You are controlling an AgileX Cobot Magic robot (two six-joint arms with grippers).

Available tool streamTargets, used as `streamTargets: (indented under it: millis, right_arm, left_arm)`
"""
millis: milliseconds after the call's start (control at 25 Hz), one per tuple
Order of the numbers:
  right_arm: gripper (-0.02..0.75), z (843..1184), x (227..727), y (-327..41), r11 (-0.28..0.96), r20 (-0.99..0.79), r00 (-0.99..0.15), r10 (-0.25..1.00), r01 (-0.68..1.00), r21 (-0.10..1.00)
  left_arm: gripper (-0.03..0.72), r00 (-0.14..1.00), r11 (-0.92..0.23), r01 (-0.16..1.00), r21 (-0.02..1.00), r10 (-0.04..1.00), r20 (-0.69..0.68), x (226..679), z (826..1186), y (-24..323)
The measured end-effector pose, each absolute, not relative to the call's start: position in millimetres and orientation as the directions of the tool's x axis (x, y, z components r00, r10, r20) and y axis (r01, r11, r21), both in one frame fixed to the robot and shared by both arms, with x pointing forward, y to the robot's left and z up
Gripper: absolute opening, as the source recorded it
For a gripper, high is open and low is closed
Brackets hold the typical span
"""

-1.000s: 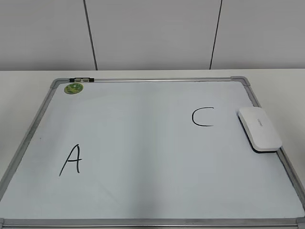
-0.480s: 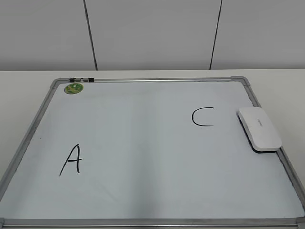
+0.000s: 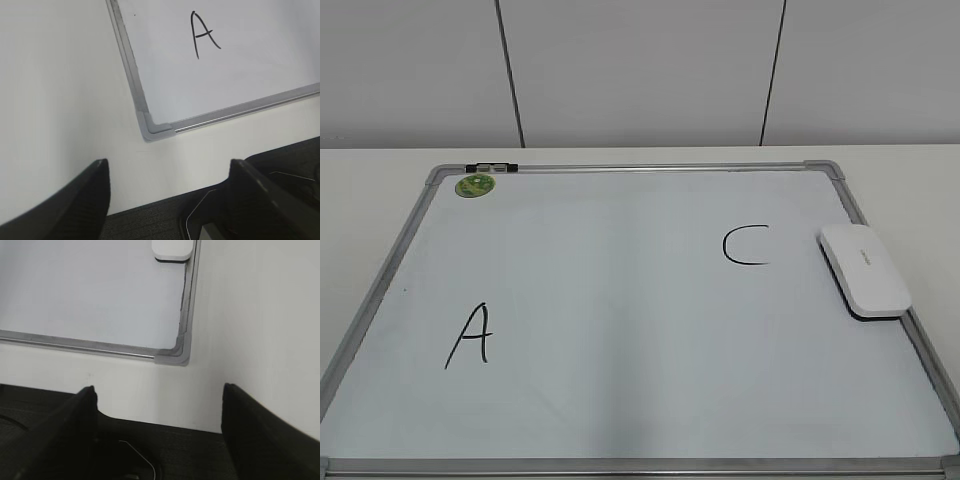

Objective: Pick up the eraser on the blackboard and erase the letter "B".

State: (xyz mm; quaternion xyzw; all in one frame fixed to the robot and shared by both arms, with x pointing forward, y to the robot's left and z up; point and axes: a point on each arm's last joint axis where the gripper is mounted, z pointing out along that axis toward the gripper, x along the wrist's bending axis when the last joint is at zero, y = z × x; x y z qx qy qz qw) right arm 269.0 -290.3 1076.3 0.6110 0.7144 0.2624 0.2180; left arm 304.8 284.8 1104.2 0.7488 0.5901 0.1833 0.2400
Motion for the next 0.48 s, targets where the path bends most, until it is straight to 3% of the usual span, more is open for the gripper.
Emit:
streamTargets:
  millis: [200,480]
  right_arm:
    - [0.591,1054,255,-294,0.126,-0.026,-0.144,0.989,0.743,0.658]
    - [0.591,1050,243,-297,0.132,-0.057,-0.130,0.990,0.697,0.705]
  left_arm:
    - [0.526,0.205,-0.178,0.812,0.555,0.979,0.014,294,1083,291]
    - [0.525,0.205,-0.182,0.833,0.522,0.979,0.013,290,1050,292]
